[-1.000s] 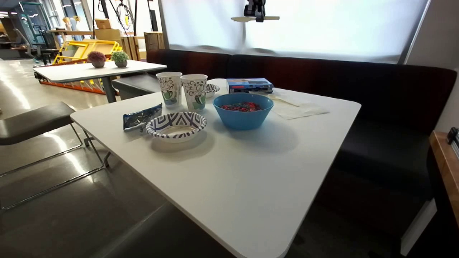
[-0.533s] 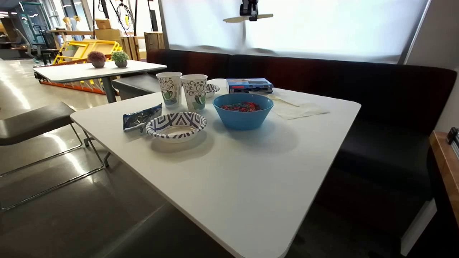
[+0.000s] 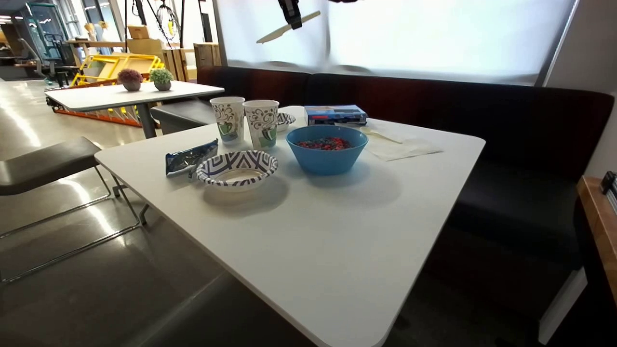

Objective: Put the knife in the cup furthest from you

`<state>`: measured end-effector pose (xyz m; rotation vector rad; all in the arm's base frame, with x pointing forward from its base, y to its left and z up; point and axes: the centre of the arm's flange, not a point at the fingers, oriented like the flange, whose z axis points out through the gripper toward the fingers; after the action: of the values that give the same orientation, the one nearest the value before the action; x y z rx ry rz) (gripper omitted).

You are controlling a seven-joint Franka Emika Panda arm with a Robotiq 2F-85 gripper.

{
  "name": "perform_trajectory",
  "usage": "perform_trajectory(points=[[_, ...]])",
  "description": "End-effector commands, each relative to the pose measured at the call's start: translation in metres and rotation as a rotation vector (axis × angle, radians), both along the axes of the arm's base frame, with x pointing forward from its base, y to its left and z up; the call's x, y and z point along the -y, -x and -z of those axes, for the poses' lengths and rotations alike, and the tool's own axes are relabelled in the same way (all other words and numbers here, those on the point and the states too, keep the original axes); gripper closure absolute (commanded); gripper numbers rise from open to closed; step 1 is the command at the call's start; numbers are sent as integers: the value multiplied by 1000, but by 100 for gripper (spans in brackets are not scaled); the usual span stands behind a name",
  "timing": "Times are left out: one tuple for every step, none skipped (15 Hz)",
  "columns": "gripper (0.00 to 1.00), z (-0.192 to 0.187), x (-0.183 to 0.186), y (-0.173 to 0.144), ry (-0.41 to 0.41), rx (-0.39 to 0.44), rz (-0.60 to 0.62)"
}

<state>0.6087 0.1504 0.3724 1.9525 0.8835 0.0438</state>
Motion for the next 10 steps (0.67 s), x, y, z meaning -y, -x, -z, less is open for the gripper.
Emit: perform_trajectory(points=[[97,4,-20,-50,142,-130,-56],[97,7,-23,-57,177,-165,-63],[97,9,-27,-62,207,-203,-78],[97,12,-28,-67,240,-239,-91],[97,15,-31,-73,268,-278,-108],[97,17,-33,-77,302,-313,-121],[97,20,-34,-82,338,-345,-131],[97,22,-35,-86,374,-377,-144],[97,23,-37,-89,415,-403,-158],[97,25,-38,-93,443,-423,-169]])
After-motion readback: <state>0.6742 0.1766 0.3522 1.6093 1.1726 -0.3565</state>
